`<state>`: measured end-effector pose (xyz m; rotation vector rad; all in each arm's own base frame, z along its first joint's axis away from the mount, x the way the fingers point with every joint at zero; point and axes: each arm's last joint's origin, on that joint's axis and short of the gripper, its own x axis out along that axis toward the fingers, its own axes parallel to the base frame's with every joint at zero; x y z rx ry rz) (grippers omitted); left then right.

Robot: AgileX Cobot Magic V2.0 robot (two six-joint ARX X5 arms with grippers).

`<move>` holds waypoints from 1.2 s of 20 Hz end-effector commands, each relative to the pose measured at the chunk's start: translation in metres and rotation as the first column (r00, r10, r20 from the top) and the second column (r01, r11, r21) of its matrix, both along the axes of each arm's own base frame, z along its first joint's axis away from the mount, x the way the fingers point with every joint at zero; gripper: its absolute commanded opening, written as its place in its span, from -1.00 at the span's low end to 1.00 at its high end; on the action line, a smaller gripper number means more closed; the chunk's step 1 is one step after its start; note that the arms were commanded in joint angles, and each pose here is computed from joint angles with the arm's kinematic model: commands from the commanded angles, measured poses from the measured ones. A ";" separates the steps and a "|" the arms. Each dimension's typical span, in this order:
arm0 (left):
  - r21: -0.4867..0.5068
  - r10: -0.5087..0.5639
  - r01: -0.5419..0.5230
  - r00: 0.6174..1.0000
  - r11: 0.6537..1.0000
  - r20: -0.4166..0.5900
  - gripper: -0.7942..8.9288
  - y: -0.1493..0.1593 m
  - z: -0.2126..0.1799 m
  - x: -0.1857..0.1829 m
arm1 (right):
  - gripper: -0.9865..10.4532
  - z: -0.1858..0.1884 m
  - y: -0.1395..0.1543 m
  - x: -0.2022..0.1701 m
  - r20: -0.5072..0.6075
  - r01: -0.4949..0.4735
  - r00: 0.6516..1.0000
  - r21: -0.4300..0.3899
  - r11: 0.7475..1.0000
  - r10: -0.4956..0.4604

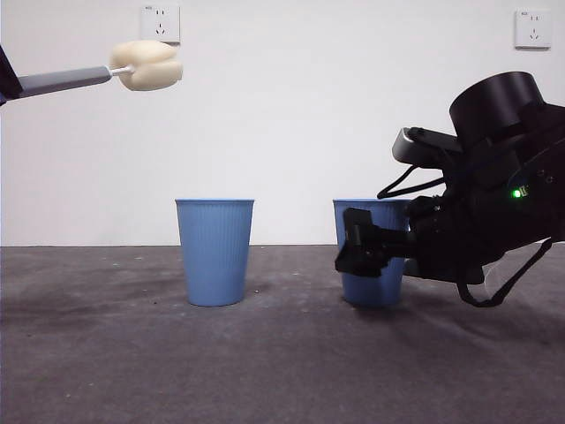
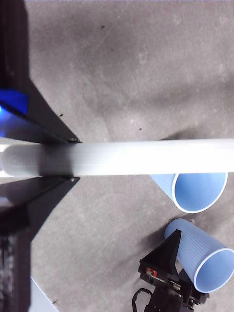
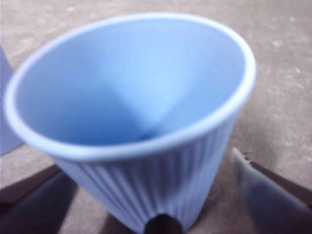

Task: Pick up the cup brush,pick up the cup,insert the brush into the cup,clean the cup,put the cup brush back,put the cup back to the fixed position on the table

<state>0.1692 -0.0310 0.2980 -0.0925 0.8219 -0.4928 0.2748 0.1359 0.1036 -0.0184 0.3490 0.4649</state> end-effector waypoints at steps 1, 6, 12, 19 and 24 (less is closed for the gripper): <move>0.005 -0.012 0.012 1.000 1.000 0.004 -0.85 0.000 -0.001 0.000 | -0.40 -0.004 0.000 0.000 -0.010 0.005 1.000 -0.001 1.000 -0.005; 0.013 -0.017 0.017 1.000 1.000 -0.003 -0.85 0.000 -0.002 -0.001 | -0.62 -0.004 0.000 0.000 -0.008 0.001 1.000 -0.005 1.000 -0.001; 0.050 -0.051 0.051 0.999 0.997 -0.010 -0.85 0.000 -0.004 -0.003 | -0.85 0.000 0.002 -0.002 -0.030 -0.059 0.998 0.033 0.998 0.060; 0.101 -0.148 0.151 0.988 0.983 -0.043 -0.85 -0.005 -0.008 -0.010 | -0.85 0.071 -0.008 -0.037 -0.216 -0.189 0.963 -0.118 0.975 0.161; 0.207 -0.264 0.269 0.963 0.941 -0.053 -0.85 -0.022 -0.010 -0.017 | -0.85 0.130 -0.012 -0.068 -0.458 -0.390 0.862 -0.329 0.860 0.216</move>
